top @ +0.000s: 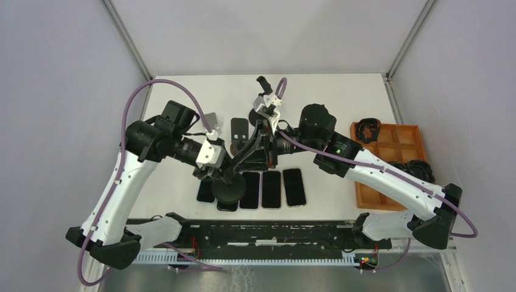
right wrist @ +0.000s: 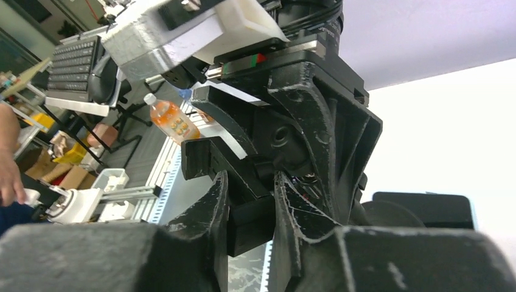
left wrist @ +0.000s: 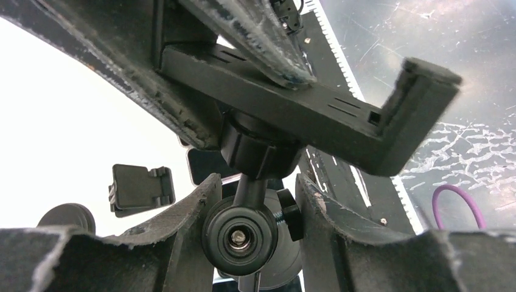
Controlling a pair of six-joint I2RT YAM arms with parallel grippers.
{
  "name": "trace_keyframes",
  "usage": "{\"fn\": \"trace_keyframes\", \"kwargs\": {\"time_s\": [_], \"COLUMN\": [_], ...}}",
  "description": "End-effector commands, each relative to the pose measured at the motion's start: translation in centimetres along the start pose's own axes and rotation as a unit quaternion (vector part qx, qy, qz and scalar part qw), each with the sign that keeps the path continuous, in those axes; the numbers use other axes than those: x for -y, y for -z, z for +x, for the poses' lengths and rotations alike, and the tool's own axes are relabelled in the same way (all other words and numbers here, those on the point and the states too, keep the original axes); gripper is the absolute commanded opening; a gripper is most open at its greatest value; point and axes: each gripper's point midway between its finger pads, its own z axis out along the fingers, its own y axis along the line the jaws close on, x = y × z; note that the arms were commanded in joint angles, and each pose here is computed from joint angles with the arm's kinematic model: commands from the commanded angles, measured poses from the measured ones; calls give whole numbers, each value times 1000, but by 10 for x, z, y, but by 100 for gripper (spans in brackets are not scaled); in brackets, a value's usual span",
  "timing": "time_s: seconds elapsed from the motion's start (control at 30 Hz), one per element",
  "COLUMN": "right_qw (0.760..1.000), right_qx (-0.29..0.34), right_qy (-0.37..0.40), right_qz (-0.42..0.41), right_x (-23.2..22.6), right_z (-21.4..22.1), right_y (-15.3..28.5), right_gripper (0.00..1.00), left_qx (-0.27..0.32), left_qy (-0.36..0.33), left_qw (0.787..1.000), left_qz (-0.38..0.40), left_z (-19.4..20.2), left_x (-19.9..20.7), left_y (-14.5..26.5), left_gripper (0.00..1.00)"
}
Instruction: Remove the phone from the phone stand
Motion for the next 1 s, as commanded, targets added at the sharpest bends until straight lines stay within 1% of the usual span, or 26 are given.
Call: {"fn": "trace_keyframes", "kwargs": {"time_s": [0.0,0.07,0.1,0.13,0.17,0.3,0.37,0.5,0.67,0.77,0.83,0.9,0.97], "right_qw": [998,997,996,994,993,984,974,950,925,904,886,869,852], "right_qx": [31,48,57,68,80,125,144,172,202,203,210,222,241], "right_qy": [50,59,59,57,57,54,52,48,33,45,74,99,127], "right_qz": [9,32,43,56,69,117,166,256,319,372,406,430,447], "right_x": [-12,-6,-2,3,7,22,39,70,108,136,153,168,182], "right_z": [-33,-46,-53,-59,-67,-91,-102,-114,-120,-115,-116,-115,-118], "right_y": [7,16,23,29,38,76,98,138,173,194,208,220,233], "right_gripper": [0,0,0,0,0,0,0,0,0,0,0,0,0], "left_qx": [21,20,20,20,21,15,6,-14,-29,-40,-48,-59,-74], "left_qy": [-23,-16,-15,-14,-19,-28,-26,10,57,82,107,144,187], "left_qw": [999,998,998,997,996,993,990,986,979,967,959,948,931], "left_qz": [-31,-49,-58,-68,-81,-117,-138,-164,-195,-236,-258,-278,-306], "left_z": [-17,-20,-22,-23,-26,-29,-29,-21,-13,-8,-3,7,23], "left_x": [-17,-22,-24,-26,-30,-32,-37,-45,-61,-76,-85,-93,-104], "left_y": [2,4,6,8,9,17,21,26,28,35,38,39,40], "left_gripper": [42,58,71,95,99,100,100,100,100,100,100,100,100]}}
